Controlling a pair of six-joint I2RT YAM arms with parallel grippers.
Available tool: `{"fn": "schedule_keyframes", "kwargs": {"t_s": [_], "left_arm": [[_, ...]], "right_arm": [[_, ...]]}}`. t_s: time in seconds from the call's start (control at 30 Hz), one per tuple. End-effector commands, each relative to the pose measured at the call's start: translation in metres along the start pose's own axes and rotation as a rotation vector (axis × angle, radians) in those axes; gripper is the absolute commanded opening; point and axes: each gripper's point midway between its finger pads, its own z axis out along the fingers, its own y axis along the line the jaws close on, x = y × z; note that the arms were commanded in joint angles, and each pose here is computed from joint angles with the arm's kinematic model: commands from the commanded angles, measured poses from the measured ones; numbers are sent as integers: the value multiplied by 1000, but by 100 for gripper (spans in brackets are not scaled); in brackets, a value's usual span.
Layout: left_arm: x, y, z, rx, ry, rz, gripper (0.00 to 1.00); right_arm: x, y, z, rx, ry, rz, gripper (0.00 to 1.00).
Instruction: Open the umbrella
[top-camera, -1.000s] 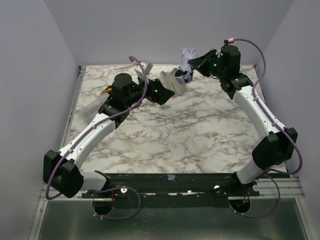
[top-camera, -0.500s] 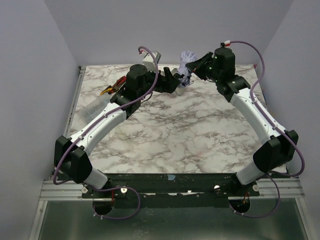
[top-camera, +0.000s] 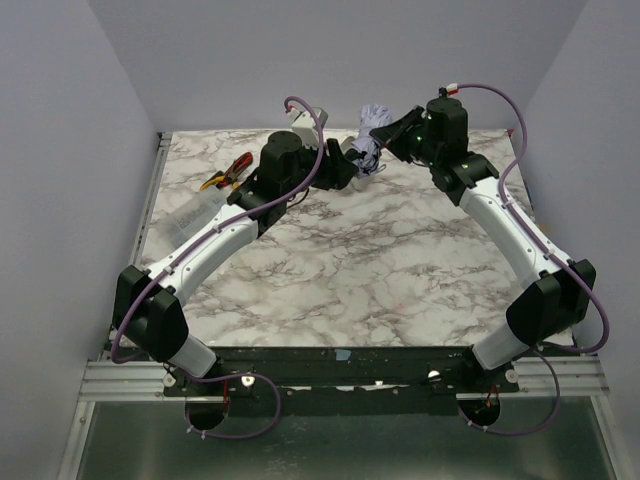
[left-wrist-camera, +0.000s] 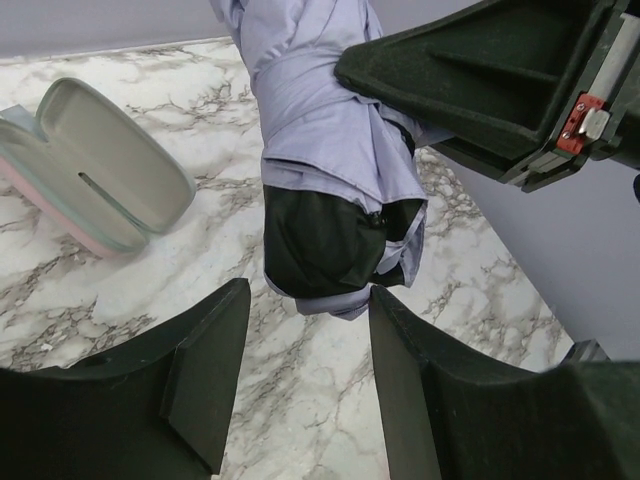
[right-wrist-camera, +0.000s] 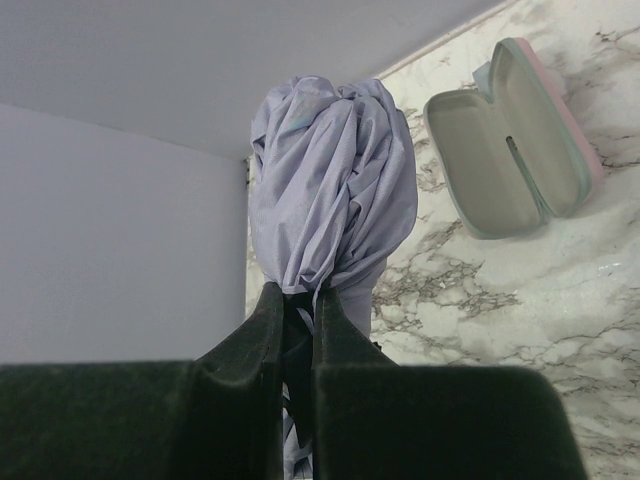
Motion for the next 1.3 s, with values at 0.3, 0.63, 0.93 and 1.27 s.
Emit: {"fn": "schedule_keyframes", "kwargs": {"t_s": [0.3,0.63,0.93,1.27], "left_arm": [[24,-5,-9,48,42,-8,20],[66,-3,-42,77,119,8,4],[77,-9,-69,136,119,80,21],[19,-15,-47,103,1,166,73]], "right_arm": [[-45,36,-20,-83,-189,-70,1],[-86,61,-21,-133,-353,-184,1],[-98,78,-27,-216,-435,-311,1],[-55,84,-42,-353,-270,-292,1]]}}
